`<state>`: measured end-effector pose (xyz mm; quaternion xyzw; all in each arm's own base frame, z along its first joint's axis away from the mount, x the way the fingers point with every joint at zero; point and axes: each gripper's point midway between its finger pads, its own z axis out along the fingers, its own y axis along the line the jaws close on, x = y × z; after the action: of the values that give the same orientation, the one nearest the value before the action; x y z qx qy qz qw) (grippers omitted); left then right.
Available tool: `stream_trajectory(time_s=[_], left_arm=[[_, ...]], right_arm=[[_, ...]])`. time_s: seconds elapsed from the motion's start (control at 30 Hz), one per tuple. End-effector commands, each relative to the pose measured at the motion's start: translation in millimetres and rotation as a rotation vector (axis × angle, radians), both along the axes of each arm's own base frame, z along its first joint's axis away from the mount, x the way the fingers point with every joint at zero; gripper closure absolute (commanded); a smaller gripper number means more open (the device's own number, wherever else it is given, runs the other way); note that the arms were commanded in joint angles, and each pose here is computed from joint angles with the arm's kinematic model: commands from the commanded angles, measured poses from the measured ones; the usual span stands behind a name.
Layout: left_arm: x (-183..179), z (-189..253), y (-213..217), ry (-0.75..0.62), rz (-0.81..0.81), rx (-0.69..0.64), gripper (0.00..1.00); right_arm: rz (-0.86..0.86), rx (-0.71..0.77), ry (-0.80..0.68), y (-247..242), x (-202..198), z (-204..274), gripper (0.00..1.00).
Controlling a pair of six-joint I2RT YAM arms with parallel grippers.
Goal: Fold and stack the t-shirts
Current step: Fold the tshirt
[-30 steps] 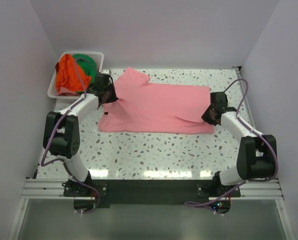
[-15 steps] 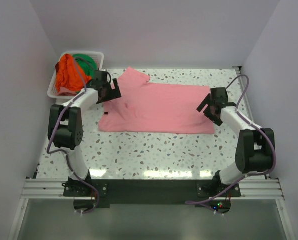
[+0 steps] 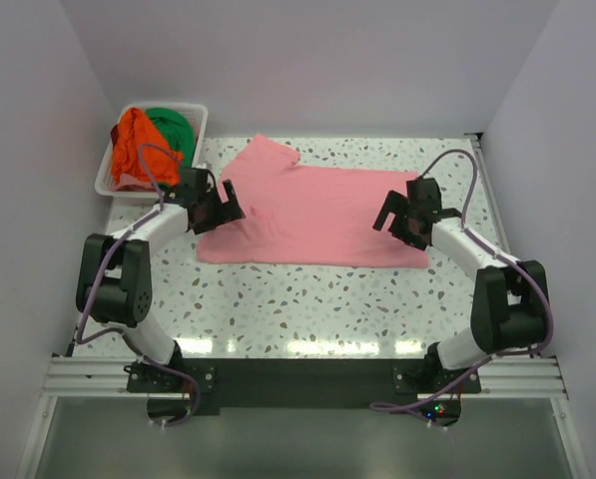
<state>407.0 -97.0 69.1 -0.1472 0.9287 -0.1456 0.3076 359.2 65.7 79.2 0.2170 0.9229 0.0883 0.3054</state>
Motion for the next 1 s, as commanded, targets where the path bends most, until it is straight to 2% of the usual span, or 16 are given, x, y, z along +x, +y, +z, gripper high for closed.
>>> stream_trajectory(time_s=[0.0,0.13,0.33,0.53,0.77,0.9,0.97], left_arm=[[-5.3,5.1,-9.5,-0.045,-0.002,-0.081,0.00],[-22.7,-19.6,-11.1,0.022,-0.003,-0.093,0.00],[-54.8,-47.9,-5.0,0.092,-0.002,-0.071,0.00],[-99.0,-64.3,8.6,0.165,0.036,-0.034,0.00],[-171.9,-73.7,33.1,0.320,0.213,0.017,0.00],[-204.0,-69.4,40.8,0.328,0.268,0.025,0.00],[-208.7,-64.4,28.5,0.308,0.230,-0.030,0.00]], right_arm=[[0.111,0.000,0.014,20.4,0.2,-12.7,0.02],[0.140,0.027,0.073,31.0,1.1,-33.9,0.01],[0.141,0.037,0.129,30.7,-17.7,-56.0,0.02],[0.117,0.032,0.196,22.9,-67.3,-67.8,0.01],[0.074,0.040,0.286,12.3,-138.9,-78.8,0.01],[0.050,0.045,0.276,7.3,-159.8,-62.0,0.01],[0.046,0.061,0.266,8.7,-163.9,-54.8,0.01]])
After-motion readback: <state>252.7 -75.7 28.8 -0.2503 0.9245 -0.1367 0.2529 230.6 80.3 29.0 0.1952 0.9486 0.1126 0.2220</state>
